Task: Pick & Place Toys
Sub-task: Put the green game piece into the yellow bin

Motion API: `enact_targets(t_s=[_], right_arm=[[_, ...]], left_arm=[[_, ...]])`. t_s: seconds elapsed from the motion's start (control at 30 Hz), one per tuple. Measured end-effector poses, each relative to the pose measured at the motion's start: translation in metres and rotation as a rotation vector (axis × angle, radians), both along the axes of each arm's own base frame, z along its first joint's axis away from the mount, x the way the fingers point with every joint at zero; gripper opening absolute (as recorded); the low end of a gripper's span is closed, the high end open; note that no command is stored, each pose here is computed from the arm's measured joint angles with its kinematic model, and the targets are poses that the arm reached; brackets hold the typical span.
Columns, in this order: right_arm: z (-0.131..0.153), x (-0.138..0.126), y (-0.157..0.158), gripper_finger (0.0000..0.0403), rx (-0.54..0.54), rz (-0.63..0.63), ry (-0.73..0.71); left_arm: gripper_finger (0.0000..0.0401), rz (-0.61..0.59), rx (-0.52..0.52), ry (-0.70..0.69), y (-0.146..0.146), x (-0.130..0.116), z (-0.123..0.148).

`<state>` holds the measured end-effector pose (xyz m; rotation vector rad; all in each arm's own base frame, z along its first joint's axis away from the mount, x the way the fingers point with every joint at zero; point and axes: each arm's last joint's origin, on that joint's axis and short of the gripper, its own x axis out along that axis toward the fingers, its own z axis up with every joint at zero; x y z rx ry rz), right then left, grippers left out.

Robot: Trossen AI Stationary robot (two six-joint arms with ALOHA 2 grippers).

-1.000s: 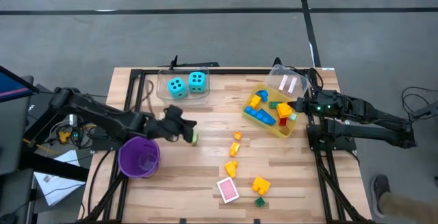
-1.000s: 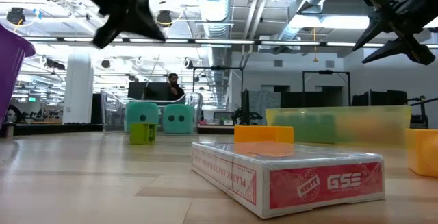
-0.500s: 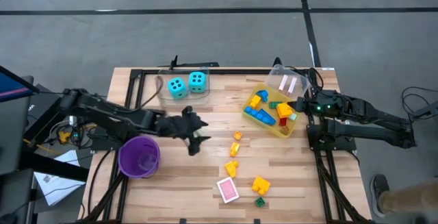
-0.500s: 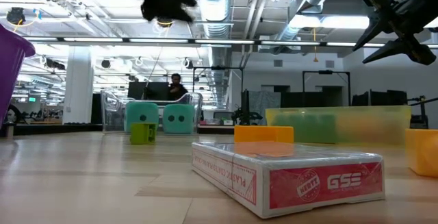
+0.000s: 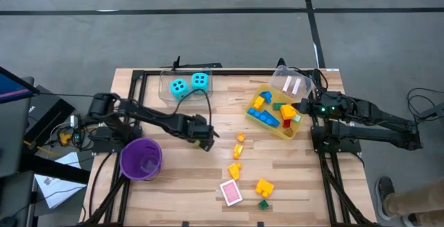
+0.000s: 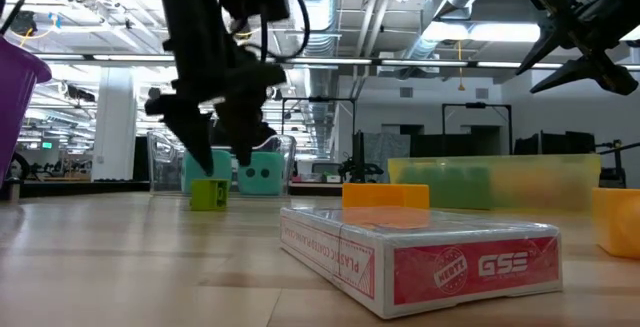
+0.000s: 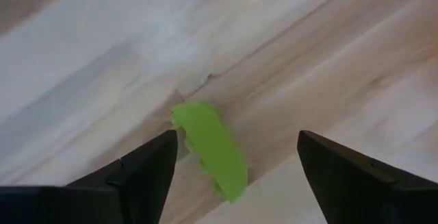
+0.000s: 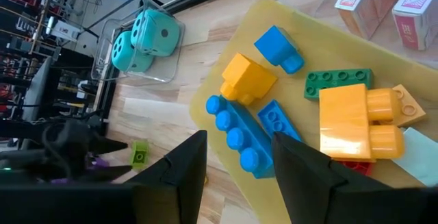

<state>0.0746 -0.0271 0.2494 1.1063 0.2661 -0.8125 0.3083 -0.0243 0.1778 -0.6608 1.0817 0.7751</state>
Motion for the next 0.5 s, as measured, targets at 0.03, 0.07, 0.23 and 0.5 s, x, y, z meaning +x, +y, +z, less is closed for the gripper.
enact_targets(t_s=[0.03, 0.07, 0.23, 0.5], right_arm=[[0.0, 0.0, 0.0, 0.0157, -0.001, 0.001, 0.001], [0.0, 0.0, 0.0, 0.0157, -0.002, 0.001, 0.001], [0.0, 0.0, 0.0, 0.0157, -0.005, 0.004, 0.004], [-0.001, 0.0, 0.0, 0.0157, -0.005, 0.005, 0.012]], left_arm=[[0.0294, 0.003, -0.006, 0.012, 0.0, 0.001, -0.005], [0.0291, 0.004, -0.01, 0.024, -0.001, 0.003, -0.009], [0.0277, 0.003, -0.016, 0.084, -0.001, 0.005, -0.025], [0.0205, -0.002, -0.011, 0.092, -0.001, 0.005, -0.025]])
